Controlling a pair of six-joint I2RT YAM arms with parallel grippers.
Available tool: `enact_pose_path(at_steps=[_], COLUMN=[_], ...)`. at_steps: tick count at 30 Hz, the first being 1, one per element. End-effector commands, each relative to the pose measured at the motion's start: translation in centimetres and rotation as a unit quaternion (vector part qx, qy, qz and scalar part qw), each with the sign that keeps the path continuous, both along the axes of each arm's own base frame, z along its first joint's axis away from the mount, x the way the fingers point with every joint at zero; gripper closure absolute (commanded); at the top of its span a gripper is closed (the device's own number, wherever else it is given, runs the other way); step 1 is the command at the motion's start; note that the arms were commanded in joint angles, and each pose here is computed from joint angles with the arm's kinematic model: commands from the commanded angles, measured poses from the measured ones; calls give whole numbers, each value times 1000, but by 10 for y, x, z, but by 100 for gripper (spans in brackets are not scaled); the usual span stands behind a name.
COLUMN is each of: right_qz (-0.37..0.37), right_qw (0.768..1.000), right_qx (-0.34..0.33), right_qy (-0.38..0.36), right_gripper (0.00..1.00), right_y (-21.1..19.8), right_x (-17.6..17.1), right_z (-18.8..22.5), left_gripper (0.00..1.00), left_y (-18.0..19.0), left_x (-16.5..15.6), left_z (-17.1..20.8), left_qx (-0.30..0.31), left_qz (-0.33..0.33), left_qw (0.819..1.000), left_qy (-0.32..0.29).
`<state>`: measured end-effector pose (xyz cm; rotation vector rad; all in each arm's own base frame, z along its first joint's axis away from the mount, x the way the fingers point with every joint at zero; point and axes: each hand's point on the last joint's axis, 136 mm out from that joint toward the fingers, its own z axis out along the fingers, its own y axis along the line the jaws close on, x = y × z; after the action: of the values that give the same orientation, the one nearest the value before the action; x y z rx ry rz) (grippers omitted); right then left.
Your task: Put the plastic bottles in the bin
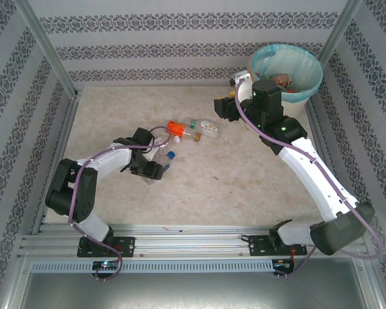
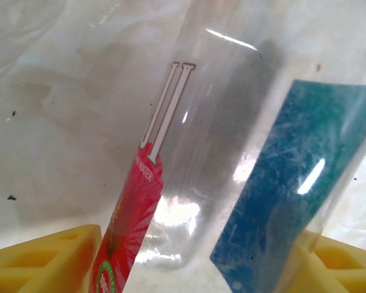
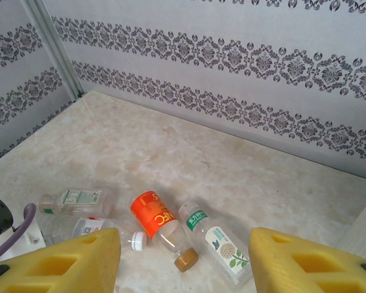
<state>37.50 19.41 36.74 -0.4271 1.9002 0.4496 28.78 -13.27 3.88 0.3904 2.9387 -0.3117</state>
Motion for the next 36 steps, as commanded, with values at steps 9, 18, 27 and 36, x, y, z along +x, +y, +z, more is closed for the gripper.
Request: enact_pose_path(at_steps=[9,18,27,36], right_qz=[108,341,410,438], right_qw=[991,927,894,878], right_qx=[80,150,164,167], right_qy=[-8,45,73,97], right_gripper=[42,42,43,56], right_y=[39,125,164,173], right_x=[-22,-74,-93,-102], right_z=[37,53,52,47], left_gripper=[38,38,40,41], left_y=[-35,-41,-39,-46], left_x=[-7,-29,-41,-41], left_z=[145,247,268,272], left_qx=[-128,-213,-229,-258], left_qz=[-82,-113,-124,-123], left_qw=[966,887,862,852], left_qy=[-208,-395,-435,-439])
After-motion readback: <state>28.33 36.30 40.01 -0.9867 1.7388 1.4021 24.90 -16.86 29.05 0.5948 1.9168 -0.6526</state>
